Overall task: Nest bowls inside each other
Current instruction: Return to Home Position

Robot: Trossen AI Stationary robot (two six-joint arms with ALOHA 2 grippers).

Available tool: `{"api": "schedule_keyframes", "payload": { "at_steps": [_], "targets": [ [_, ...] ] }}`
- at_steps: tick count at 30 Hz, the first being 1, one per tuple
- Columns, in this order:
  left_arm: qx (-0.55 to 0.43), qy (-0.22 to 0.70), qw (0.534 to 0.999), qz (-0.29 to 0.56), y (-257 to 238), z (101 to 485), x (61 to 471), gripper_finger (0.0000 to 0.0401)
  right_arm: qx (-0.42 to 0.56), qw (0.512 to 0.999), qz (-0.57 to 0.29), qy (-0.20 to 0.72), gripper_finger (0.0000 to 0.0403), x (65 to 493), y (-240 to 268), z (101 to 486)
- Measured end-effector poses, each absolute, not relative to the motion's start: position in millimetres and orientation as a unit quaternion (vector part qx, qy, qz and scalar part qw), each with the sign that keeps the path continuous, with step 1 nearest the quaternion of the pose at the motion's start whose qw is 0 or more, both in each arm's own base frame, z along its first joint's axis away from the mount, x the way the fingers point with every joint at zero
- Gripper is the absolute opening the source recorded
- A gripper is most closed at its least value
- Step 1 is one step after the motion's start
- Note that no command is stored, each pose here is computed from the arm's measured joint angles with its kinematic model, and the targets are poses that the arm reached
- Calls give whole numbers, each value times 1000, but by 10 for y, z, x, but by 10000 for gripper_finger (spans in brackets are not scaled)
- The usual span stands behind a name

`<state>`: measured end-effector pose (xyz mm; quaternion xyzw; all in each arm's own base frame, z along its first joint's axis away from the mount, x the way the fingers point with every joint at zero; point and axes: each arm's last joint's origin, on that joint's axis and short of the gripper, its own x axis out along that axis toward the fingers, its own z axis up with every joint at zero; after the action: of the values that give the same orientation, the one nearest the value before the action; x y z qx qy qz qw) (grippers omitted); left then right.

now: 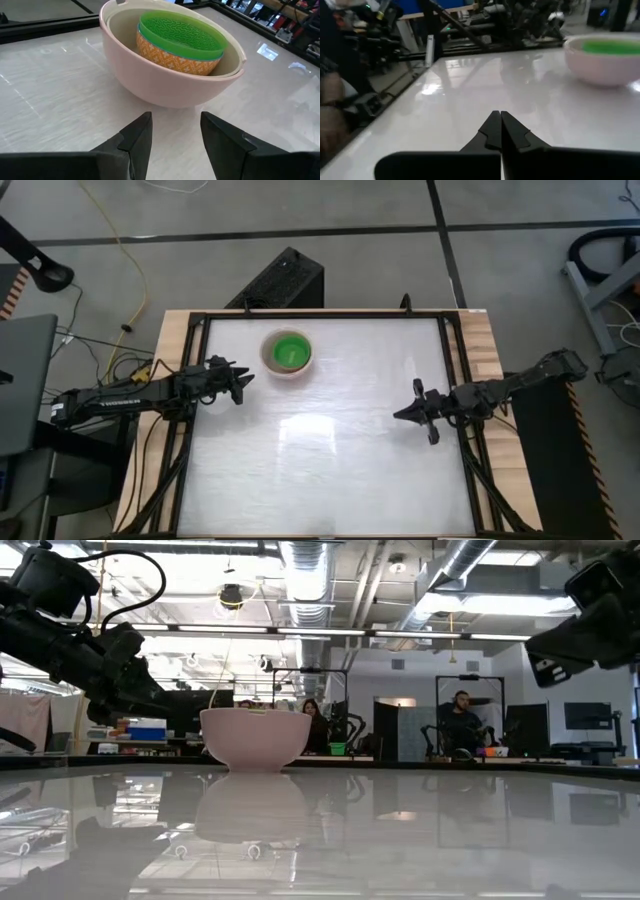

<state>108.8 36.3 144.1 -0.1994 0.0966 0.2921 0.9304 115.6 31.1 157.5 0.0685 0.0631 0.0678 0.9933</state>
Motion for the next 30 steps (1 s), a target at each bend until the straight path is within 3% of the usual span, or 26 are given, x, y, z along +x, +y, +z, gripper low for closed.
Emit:
{"api": "schedule_keyframes", "payload": {
  "at_steps": [13,30],
  "targets": [
    [-199,97,930,292,363,1440,1088,158,97,987,71,108,9,1177,-40,1491],
    [-199,97,930,292,363,1440,1088,158,170,972,-65,151,14,1148,-145,1382]
  ]
}}
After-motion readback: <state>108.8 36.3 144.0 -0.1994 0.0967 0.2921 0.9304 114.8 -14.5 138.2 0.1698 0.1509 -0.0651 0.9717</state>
